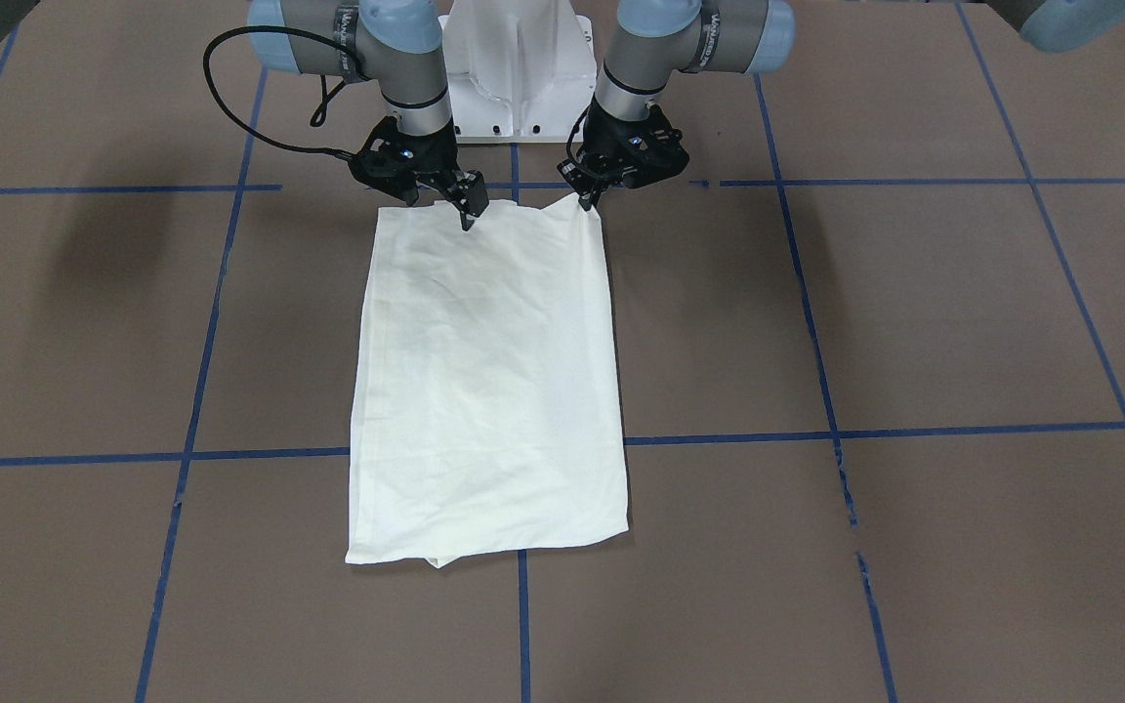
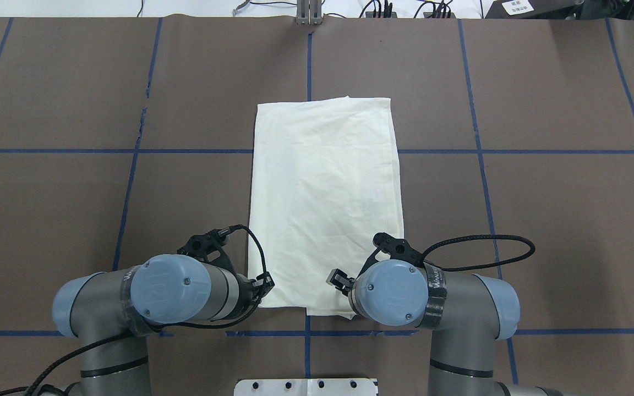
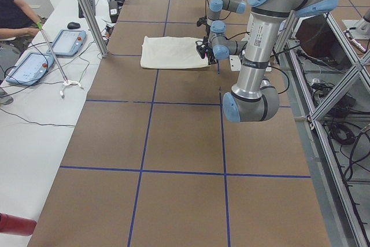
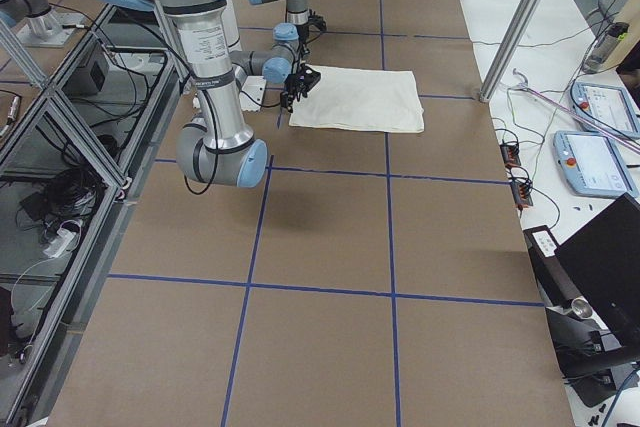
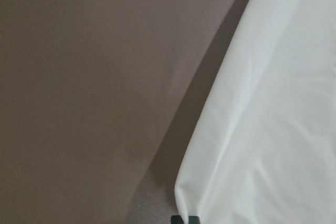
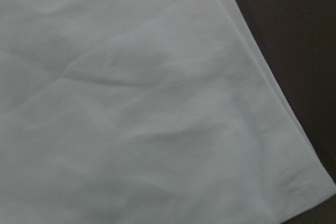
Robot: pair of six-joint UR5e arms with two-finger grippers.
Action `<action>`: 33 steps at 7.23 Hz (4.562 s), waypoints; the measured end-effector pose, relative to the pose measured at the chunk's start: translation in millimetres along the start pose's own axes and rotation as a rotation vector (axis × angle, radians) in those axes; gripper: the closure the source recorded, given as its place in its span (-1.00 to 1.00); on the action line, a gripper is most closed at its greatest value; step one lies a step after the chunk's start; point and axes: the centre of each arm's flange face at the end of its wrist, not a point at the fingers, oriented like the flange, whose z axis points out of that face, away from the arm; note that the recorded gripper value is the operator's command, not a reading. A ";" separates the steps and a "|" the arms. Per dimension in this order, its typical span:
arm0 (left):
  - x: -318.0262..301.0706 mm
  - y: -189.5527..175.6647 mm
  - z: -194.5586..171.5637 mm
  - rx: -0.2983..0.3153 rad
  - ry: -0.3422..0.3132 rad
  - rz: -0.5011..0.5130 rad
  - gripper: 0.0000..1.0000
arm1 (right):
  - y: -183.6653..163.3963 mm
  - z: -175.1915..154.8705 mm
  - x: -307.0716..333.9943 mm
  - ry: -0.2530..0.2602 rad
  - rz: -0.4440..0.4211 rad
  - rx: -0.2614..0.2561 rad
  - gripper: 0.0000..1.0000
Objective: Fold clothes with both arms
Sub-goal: 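Grasp the near corners of the folded shirt with both grippers, then lift the near edge with both grippers and fold it away from the robot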
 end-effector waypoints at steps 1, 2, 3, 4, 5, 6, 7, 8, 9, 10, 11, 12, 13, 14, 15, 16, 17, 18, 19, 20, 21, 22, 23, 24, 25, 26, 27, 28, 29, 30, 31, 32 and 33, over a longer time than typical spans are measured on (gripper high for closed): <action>0.3 0.1 -0.2 0.000 0.001 0.000 1.00 | 1.1 3.5 3.7 0.009 -0.002 0.001 -1.00; 0.6 0.3 -0.4 -0.001 0.002 0.000 1.00 | 1.9 5.8 6.5 0.015 -0.004 0.001 -1.00; 0.7 0.3 -0.5 -0.001 0.002 0.000 1.00 | 2.5 7.0 7.8 0.018 -0.005 0.001 -0.88; 0.6 0.3 -0.4 -0.001 0.002 0.000 1.00 | 3.1 7.3 8.1 0.018 -0.005 0.001 -0.33; 0.7 0.2 -0.5 -0.001 0.002 0.000 1.00 | 3.6 7.3 8.2 0.018 -0.003 0.000 0.03; 1.1 0.0 -1.5 -0.001 0.004 0.000 1.00 | 4.0 7.3 8.2 0.019 0.000 -0.001 0.25; 1.4 0.1 -2.9 -0.001 0.005 0.000 1.00 | 4.5 6.6 7.5 0.016 0.001 -0.002 0.51; 1.6 0.3 -4.6 0.000 0.005 0.000 1.00 | 4.8 5.9 7.1 0.016 0.001 -0.003 0.71; 1.6 0.6 -6.4 0.000 0.005 0.000 1.00 | 5.0 5.6 6.6 0.015 0.001 -0.003 0.88; 1.7 0.8 -7.6 0.000 0.005 0.000 1.00 | 4.7 4.5 5.3 0.012 0.001 -0.004 1.00; 1.8 0.9 -8.1 -0.001 0.005 0.000 1.00 | 3.5 3.7 4.3 0.011 0.002 -0.004 1.00; 1.9 0.9 -8.3 -0.001 0.006 0.001 1.00 | 1.9 3.0 3.4 0.010 0.004 -0.003 1.00; 2.3 1.1 -8.6 -0.001 0.007 0.001 1.00 | -0.4 0.3 0.7 0.003 0.007 -0.003 1.00; 2.6 1.3 -9.0 -0.001 0.008 0.002 1.00 | -2.8 -3.3 -1.7 -0.005 0.010 -0.004 1.00; 2.5 1.3 -10.1 -0.001 0.009 0.002 1.00 | -4.2 -8.2 -3.3 -0.017 0.012 -0.007 1.00; 2.2 3.1 -13.6 -0.004 0.015 0.003 1.00 | -5.1 -14.8 -3.4 -0.030 0.013 -0.011 1.00; 1.5 12.4 -20.1 -0.018 0.025 0.012 1.00 | -5.7 -23.1 -1.9 -0.045 0.012 -0.018 1.00; -1.4 27.1 -28.6 -0.040 0.032 0.026 1.00 | -4.0 -33.1 1.1 -0.062 0.004 -0.029 1.00; -5.8 41.8 -39.3 -0.062 0.034 0.039 1.00 | 2.4 -45.3 7.8 -0.080 -0.010 -0.047 1.00; -12.3 55.1 -50.3 -0.083 0.030 0.050 1.00 | 12.5 -57.9 16.0 -0.097 -0.029 -0.070 1.00; -19.3 63.6 -60.8 -0.098 0.027 0.057 1.00 | 22.0 -68.4 22.1 -0.111 -0.044 -0.091 1.00; -23.1 67.1 -68.4 -0.107 0.027 0.062 1.00 | 27.0 -73.8 23.3 -0.120 -0.057 -0.100 1.00; -22.7 66.1 -72.6 -0.107 0.031 0.062 1.00 | 22.3 -77.2 19.8 -0.133 -0.077 -0.093 1.00; -18.3 56.2 -76.6 -0.093 0.041 0.055 1.00 | 4.4 -84.5 12.0 -0.167 -0.091 -0.074 1.00; -10.0 36.3 -83.6 -0.062 0.060 0.039 1.00 | -20.5 -94.5 3.1 -0.214 -0.085 -0.053 1.00; 1.1 9.6 -94.2 -0.026 0.084 0.027 1.00 | -46.8 -104.1 -10.8 -0.252 -0.069 -0.033 1.00; 14.7 -20.0 -104.6 0.004 0.104 0.024 1.00 | -71.7 -109.9 -33.1 -0.272 -0.053 -0.016 1.00; 31.1 -51.9 -110.8 0.030 0.114 0.023 1.00 | -97.3 -111.8 -58.5 -0.278 -0.038 0.000 1.00; 47.1 -86.8 -110.6 0.063 0.112 0.020 1.00 | -122.1 -110.6 -82.8 -0.274 -0.028 0.018 1.00; 59.6 -118.8 -106.6 0.100 0.103 0.019 1.00 | -142.5 -104.5 -105.7 -0.262 -0.020 0.036 1.00; 70.8 -146.2 -99.4 0.133 0.091 0.017 1.00 | -159.8 -94.3 -127.1 -0.247 -0.008 0.046 1.00; 81.8 -171.0 -90.0 0.160 0.083 0.011 1.00 | -176.5 -83.0 -145.2 -0.237 0.005 0.047 1.00; 91.0 -192.9 -80.2 0.181 0.081 0.008 1.00 | -192.9 -72.4 -161.2 -0.227 0.018 0.046 1.00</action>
